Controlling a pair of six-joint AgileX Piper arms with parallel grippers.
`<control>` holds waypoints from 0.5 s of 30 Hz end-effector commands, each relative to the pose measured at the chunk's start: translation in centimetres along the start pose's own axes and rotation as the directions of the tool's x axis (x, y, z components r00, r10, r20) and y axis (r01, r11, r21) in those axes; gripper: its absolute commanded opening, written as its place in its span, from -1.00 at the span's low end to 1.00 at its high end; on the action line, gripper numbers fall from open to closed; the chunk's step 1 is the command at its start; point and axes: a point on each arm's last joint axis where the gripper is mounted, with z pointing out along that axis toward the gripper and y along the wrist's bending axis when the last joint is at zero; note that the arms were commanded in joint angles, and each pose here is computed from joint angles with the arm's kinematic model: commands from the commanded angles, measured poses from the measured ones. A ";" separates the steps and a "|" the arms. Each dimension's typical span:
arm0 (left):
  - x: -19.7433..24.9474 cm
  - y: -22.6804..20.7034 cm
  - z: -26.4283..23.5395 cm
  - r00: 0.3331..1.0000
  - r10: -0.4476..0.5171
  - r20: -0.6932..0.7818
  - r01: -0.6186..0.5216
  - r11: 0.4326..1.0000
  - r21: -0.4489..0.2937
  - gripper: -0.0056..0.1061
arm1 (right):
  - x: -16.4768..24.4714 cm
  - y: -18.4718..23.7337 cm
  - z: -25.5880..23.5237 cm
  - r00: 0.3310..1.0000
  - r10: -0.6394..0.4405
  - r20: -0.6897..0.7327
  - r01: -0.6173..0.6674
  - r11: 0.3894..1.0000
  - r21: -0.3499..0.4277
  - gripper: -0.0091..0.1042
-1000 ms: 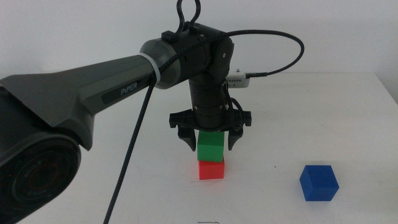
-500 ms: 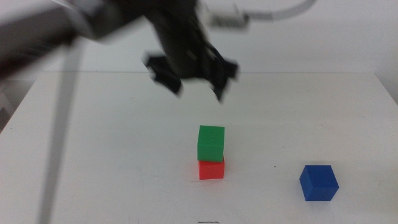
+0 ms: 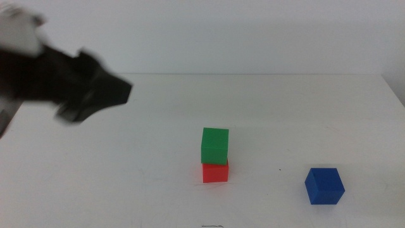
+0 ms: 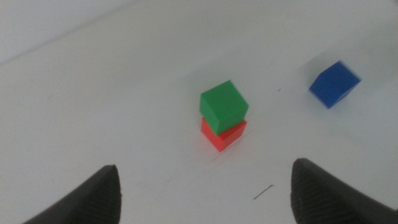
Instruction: Stack red cubes first, then green, then blue cubes in a specific spot.
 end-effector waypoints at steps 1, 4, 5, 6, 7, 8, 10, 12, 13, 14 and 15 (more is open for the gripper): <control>0.4 -0.6 -1.7 0.988 -0.016 0.152 0.015 1.000 0.007 0.78 | -1.4 -0.1 -0.3 0.994 -0.022 0.110 0.021 1.000 0.014 0.82; 1.3 -1.0 -2.6 0.985 -0.010 0.169 0.005 1.000 0.029 0.78 | -1.4 -0.1 -0.3 0.994 -0.022 0.110 0.021 1.000 0.014 0.82; 1.4 -1.2 -2.9 0.984 -0.006 0.178 0.000 0.999 0.036 0.78 | -1.4 -0.1 -0.3 0.994 -0.022 0.110 0.021 1.000 0.014 0.82; 1.4 -1.3 -3.0 0.983 -0.005 0.183 -0.003 0.999 0.041 0.78 | -1.4 -0.1 -0.3 0.994 -0.022 0.110 0.021 1.000 0.014 0.82; 1.4 -1.3 -3.0 0.983 -0.008 0.185 -0.001 0.999 0.047 0.78 | -1.4 -0.1 -0.3 0.994 -0.022 0.110 0.021 1.000 0.014 0.82; 1.4 -1.4 -3.0 0.982 -0.014 0.188 0.004 0.998 0.055 0.78 | -1.4 -0.1 -0.3 0.994 -0.022 0.110 0.021 1.000 0.014 0.82; 1.3 -1.5 -3.0 0.981 -0.024 0.192 0.011 0.998 0.067 0.78 | -1.4 -0.1 -0.3 0.994 -0.022 0.110 0.021 1.000 0.014 0.82; 1.3 -1.5 -3.0 0.981 -0.027 0.191 0.014 0.997 0.070 0.78 | -1.4 -0.1 -0.3 0.994 -0.022 0.110 0.021 1.000 0.014 0.82; 1.3 -1.5 -3.0 0.981 -0.026 0.190 0.013 0.998 0.069 0.78 | -1.4 -0.1 -0.3 0.994 -0.022 0.110 0.021 1.000 0.014 0.82; 1.3 -1.5 -3.0 0.981 -0.025 0.190 0.013 0.998 0.068 0.78 | -1.4 -0.1 -0.3 0.994 -0.022 0.110 0.021 1.000 0.014 0.82; 1.3 -1.5 -3.0 0.981 -0.024 0.191 0.012 0.998 0.067 0.78 | -1.4 -0.1 -0.3 0.994 -0.022 0.110 0.021 1.000 0.014 0.82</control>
